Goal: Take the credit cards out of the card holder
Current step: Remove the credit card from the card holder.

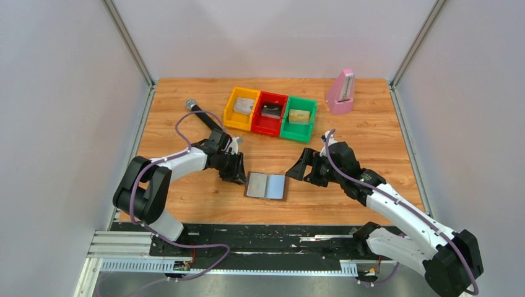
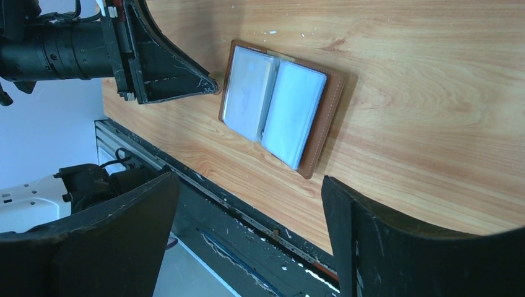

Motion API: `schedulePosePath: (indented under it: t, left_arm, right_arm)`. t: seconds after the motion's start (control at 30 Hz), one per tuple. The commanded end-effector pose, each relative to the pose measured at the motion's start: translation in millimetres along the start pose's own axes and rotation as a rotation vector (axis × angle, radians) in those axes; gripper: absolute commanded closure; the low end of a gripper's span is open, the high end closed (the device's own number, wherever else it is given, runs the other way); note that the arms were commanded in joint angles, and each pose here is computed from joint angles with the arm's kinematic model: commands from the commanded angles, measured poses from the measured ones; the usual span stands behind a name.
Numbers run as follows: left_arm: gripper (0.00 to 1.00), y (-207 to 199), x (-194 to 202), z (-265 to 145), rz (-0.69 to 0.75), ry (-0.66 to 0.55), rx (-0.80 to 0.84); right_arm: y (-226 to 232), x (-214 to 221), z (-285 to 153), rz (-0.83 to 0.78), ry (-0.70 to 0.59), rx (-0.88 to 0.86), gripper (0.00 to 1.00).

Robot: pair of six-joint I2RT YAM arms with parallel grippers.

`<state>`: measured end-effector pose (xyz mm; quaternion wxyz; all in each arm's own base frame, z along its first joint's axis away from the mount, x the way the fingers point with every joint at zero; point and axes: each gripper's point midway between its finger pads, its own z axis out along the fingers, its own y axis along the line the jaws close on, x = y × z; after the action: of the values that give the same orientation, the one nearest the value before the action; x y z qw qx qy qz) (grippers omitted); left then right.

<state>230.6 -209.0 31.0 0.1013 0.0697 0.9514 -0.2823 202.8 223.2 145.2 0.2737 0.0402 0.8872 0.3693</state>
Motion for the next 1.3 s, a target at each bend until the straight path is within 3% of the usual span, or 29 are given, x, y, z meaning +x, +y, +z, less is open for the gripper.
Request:
schedulePosePath:
  t: [0.0, 0.03, 0.17, 0.23, 0.53, 0.93, 1.27]
  left_arm:
    - [0.61, -1, 0, 4, 0.030, -0.010, 0.010]
    - [0.64, -4, 0, 4, 0.029, -0.009, 0.029]
    - [0.92, -19, 2, 4, 0.012, -0.004, 0.113]
    - [1.00, -28, 2, 0, 0.000, -0.017, 0.163]
    - [1.00, -58, -2, -24, -0.002, -0.090, 0.283]
    - [1.00, -59, 3, -27, 0.003, -0.085, 0.297]
    - [1.00, -58, 5, -27, 0.004, -0.078, 0.294]
  right_arm:
    - [21, -12, -1, -0.005, -0.028, -0.036, 0.14]
    - [22, -11, 0, -0.005, -0.025, -0.037, 0.14]
    - [28, -6, 6, -0.002, -0.006, -0.048, 0.16]
    - [30, -4, 10, -0.005, -0.003, -0.044, 0.16]
    - [27, 12, 45, -0.056, 0.042, 0.038, 0.16]
    - [34, 39, 99, -0.160, 0.123, 0.107, 0.21]
    - [20, 53, 118, -0.189, 0.157, 0.160, 0.29]
